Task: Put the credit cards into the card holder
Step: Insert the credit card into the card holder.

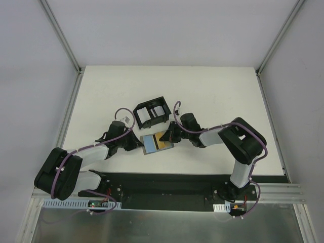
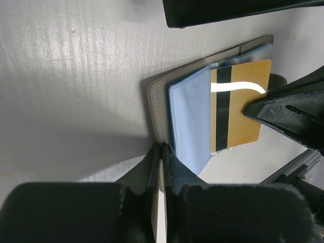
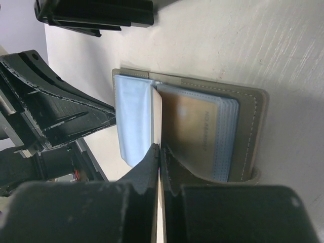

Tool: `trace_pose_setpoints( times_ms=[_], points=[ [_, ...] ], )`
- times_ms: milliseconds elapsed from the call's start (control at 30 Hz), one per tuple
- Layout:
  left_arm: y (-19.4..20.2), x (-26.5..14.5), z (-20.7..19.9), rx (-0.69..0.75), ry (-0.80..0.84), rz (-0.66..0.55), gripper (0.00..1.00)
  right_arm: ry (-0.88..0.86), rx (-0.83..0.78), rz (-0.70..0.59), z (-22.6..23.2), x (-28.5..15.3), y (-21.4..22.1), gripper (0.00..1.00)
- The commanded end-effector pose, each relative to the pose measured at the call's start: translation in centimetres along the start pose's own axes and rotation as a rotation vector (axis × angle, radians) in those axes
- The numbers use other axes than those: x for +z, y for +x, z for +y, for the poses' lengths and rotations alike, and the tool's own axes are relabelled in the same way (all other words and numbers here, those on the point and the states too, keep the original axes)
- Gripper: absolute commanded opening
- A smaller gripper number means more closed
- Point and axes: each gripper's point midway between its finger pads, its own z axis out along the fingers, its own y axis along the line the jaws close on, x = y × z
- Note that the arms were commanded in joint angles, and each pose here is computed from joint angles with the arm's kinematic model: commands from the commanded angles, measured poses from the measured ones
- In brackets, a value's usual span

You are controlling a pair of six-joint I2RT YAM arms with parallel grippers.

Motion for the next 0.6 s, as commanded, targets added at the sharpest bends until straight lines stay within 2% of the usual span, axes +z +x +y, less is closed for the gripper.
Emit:
trace_pose_setpoints(
  times_ms=[0,267,567],
  points=[
    [0.3,0.1,0.4,-0.011,-0.009,0.017,0.00,0.041,-0.003,0.005,-1.3,0.6,0.7,0.00],
    [0.2,0.0,0.2,-0.016,0.000,0.015,0.00,0.045,-0.002,-0.010,-0.4,0.8,1.0,0.01],
    [0.4,-0.1,0.3,-0.027,0.000,0.010,0.00,0.015,0.074,-0.038,0.3,0.8,1.1,0.01]
  ],
)
